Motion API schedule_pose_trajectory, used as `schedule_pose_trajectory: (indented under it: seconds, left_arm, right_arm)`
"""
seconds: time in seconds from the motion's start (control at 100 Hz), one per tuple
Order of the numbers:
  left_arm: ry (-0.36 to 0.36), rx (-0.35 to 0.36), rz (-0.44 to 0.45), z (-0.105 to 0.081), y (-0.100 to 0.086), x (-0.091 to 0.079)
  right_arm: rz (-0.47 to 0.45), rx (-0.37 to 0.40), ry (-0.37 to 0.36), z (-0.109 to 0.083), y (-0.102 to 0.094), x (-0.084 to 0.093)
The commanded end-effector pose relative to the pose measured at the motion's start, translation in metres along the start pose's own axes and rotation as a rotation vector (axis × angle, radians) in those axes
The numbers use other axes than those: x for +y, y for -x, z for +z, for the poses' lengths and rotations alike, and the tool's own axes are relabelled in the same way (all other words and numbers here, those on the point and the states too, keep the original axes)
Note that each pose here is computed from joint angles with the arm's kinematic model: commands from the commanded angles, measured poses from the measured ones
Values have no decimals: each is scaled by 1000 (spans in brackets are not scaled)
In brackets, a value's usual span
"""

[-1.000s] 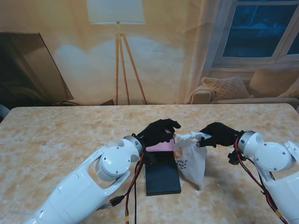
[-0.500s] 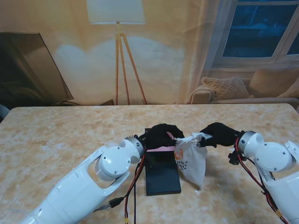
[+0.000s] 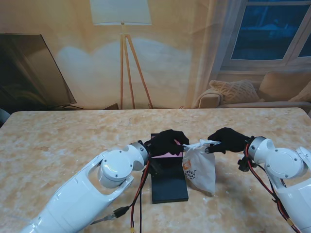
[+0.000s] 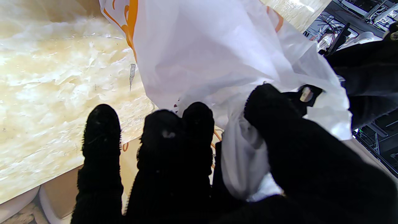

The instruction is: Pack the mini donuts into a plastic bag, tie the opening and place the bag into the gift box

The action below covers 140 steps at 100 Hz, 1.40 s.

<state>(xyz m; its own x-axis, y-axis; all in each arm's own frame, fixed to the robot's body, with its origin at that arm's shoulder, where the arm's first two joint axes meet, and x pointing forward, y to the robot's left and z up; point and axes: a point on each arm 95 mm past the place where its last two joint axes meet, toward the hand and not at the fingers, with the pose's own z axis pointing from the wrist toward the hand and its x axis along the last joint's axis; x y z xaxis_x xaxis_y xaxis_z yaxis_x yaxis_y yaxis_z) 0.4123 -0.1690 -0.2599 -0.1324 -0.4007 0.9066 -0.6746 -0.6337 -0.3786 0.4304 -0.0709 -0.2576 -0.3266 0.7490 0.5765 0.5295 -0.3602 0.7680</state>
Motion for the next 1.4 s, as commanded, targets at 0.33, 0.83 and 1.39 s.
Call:
schedule_pose_trajectory:
  seconds: [0.33, 0.83, 1.39]
  left_arm:
    - [48, -18, 25, -4, 4, 6]
    - [51, 14, -27, -18, 10, 12]
    - [184, -8, -49, -29, 27, 16]
  right_arm:
    - [-3, -8, -20, -1, 2, -5]
    - [-5, -40, -18, 0, 6, -6]
    - [-13, -65, 7, 2, 12, -4]
